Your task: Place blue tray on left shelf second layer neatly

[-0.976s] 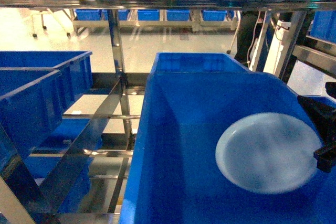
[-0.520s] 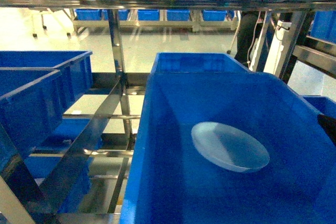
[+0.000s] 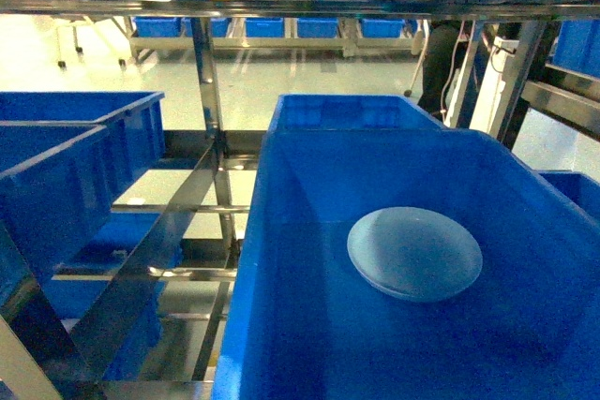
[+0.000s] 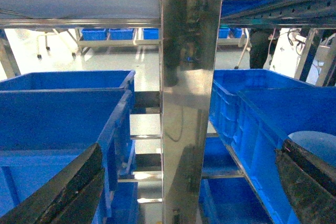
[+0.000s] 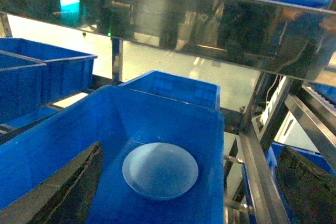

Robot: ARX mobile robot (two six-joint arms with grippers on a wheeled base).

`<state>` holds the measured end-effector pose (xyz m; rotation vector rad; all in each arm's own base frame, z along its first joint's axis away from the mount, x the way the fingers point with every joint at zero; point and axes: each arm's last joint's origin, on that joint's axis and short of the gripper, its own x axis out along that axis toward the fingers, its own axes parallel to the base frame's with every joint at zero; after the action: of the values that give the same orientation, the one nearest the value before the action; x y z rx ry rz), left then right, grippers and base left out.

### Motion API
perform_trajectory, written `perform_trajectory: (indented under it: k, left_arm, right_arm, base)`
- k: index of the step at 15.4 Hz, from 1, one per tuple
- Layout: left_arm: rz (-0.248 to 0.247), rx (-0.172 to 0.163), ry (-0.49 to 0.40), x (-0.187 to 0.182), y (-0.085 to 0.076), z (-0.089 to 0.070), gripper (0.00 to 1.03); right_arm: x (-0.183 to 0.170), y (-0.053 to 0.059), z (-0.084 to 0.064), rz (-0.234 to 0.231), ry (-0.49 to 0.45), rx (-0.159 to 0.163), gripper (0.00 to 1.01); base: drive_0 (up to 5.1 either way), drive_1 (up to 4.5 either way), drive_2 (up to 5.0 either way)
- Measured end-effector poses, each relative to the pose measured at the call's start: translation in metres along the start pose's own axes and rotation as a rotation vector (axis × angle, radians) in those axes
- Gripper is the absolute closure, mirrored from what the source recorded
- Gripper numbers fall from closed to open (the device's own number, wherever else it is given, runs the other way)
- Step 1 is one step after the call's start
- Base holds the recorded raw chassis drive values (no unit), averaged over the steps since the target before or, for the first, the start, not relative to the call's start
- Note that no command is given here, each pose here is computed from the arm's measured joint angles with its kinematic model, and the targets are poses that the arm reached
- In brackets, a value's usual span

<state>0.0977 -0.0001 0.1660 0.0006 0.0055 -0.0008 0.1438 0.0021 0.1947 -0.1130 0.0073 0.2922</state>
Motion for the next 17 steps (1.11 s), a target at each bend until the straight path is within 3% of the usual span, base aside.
perform_trajectory:
  k: [1, 3, 4, 5, 9, 10, 13, 17]
  left_arm:
    - [0.000, 0.000, 0.000, 0.000, 0.000, 0.000, 0.05]
    - [0.001, 0.000, 0.000, 0.000, 0.000, 0.000, 0.05]
    - [0.000, 0.000, 0.000, 0.000, 0.000, 0.000, 0.05]
    - [0.000, 0.000, 0.000, 0.000, 0.000, 0.000, 0.05]
    - [0.000, 0.000, 0.000, 0.000, 0.000, 0.000, 0.05]
    - [0.000, 0.000, 0.000, 0.000, 0.000, 0.000, 0.05]
    - [0.000, 0.000, 0.000, 0.000, 0.000, 0.000, 0.05]
    - [0.000, 0.000, 0.000, 0.000, 0.000, 0.000, 0.05]
  right_arm:
    - [0.000, 0.000, 0.002, -0.025, -0.011, 0.013, 0.05]
    - [-0.003, 0.002, -0.004, -0.200, 0.000, 0.064, 0.23]
    - [-0.006, 0.001, -0.007, -0.262, 0.006, 0.078, 0.32]
    - [-0.010, 0.002, -0.010, -0.293, 0.004, 0.091, 0.45]
    - [-0.018, 0.005, -0.016, -0.291, 0.001, 0.099, 0.85]
    - [-0.020, 0.006, -0.017, -0.292, -0.003, 0.098, 1.00]
    - [-0.024, 0.008, -0.025, -0.293, -0.008, 0.103, 0.99]
    - [-0.030, 0.010, -0.023, -0.293, -0.021, 0.101, 0.99]
  base:
    - [0.0, 0.00, 0.0]
    - [0.0, 0.00, 0.0]
    - [0.0, 0.00, 0.0]
    - [0.0, 0.00, 0.0]
    - [0.0, 0.00, 0.0]
    - [0.0, 0.00, 0.0]
    - [0.0, 0.00, 0.0]
    - [0.0, 0.00, 0.0]
